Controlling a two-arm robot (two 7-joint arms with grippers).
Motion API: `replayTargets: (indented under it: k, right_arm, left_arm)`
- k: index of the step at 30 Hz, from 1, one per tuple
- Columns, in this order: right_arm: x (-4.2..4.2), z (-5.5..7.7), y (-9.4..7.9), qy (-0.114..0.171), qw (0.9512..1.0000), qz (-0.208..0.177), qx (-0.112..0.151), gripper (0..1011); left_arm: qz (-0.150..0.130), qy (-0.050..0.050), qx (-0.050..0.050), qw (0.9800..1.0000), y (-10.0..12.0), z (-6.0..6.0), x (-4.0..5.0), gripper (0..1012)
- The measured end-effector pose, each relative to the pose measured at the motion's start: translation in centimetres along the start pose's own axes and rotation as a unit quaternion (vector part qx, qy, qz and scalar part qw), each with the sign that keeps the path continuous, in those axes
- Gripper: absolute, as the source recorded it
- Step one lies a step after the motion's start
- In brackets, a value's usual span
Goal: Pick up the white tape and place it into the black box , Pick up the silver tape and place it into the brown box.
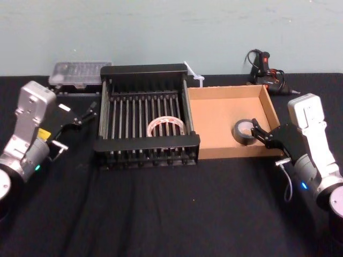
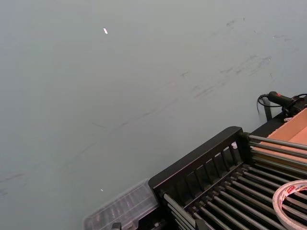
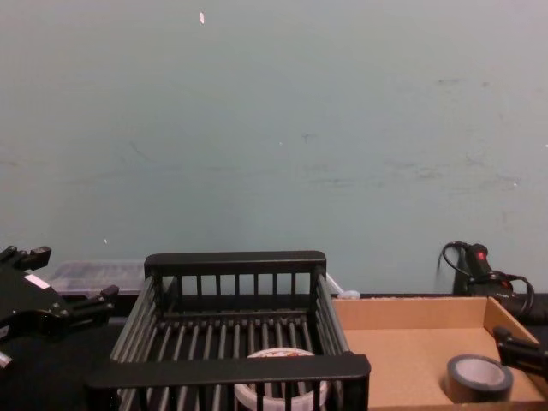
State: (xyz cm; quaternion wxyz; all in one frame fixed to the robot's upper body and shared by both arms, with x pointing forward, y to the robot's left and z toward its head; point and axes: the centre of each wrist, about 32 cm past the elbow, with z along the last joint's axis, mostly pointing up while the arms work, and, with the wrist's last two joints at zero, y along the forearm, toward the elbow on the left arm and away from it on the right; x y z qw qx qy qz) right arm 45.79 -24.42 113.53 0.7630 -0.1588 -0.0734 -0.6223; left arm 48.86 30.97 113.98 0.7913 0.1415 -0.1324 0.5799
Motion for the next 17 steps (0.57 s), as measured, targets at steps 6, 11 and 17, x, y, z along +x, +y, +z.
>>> replayTargets:
  k: [6,11,17]
  right_arm:
    - [0.0,0.0,0.0,0.0,1.0,0.0,0.0,1002]
    - [0.0,0.0,0.0,0.0,1.0,0.0,0.0,1002]
    - [0.0,0.0,0.0,0.0,1.0,0.0,0.0,1002]
  left_arm:
    - [0.0,0.0,0.0,1.0,0.0,0.0,0.0,1001]
    - [0.0,0.0,0.0,1.0,0.0,0.0,0.0,1001]
    - [0.0,0.0,0.0,1.0,0.0,0.0,0.0,1001]
